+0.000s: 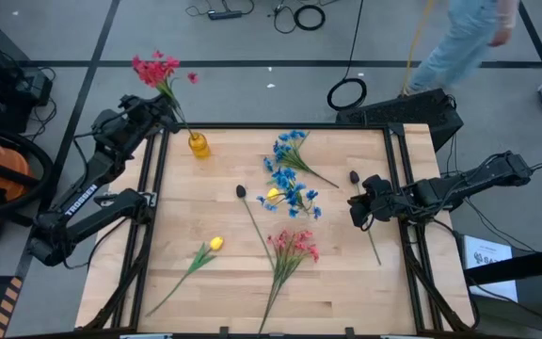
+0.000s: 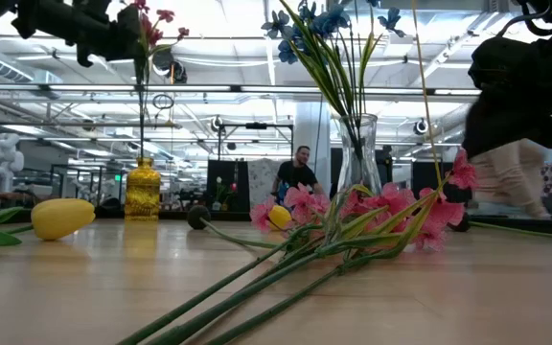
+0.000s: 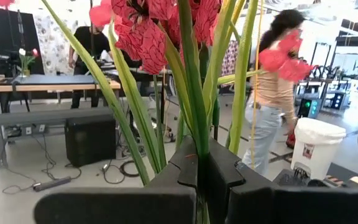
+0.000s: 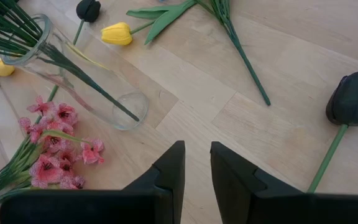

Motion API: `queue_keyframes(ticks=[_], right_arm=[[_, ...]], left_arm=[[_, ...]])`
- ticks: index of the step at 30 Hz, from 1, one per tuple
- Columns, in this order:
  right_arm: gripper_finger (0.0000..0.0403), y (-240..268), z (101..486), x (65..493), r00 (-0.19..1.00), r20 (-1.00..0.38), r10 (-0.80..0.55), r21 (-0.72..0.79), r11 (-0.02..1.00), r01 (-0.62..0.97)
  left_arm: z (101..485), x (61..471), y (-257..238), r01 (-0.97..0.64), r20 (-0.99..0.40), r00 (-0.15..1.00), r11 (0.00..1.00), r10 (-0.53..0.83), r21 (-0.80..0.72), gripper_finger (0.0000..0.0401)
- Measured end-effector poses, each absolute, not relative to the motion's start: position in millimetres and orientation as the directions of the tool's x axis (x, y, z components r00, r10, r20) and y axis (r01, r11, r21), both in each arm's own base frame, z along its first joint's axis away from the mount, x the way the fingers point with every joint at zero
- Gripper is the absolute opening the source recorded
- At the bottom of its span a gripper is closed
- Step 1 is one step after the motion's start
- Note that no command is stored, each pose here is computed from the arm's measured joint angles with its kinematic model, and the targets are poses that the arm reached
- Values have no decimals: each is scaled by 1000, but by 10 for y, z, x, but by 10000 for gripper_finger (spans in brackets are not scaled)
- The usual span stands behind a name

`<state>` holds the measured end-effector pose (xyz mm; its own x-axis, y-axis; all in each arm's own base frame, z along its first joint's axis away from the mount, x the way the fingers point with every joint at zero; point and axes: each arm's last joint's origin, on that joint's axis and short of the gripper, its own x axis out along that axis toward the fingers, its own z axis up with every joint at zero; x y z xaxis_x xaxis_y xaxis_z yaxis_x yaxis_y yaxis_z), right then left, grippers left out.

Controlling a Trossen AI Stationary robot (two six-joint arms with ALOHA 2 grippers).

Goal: Sort flowers into vase by color
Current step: Put the red flowers into the yellow vase

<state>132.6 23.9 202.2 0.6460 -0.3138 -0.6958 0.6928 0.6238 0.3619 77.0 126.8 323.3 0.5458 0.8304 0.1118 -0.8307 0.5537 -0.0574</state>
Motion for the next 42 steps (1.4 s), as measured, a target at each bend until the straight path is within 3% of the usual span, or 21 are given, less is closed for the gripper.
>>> queue_keyframes(ticks=[19,28,42], right_arm=[[68,239,2022,1327,646,-696,-314,362,624,692],[68,239,2022,1326,646,-696,-314,362,624,693],[68,239,2022,1326,646,-696,-314,362,624,693]], left_arm=[[2549,810,1337,-829,16,548,546,836,-122,6],[2344,807,1352,-854,-62,515,507,855,-116,59],[2351,807,1346,-849,-57,526,519,849,-100,154]])
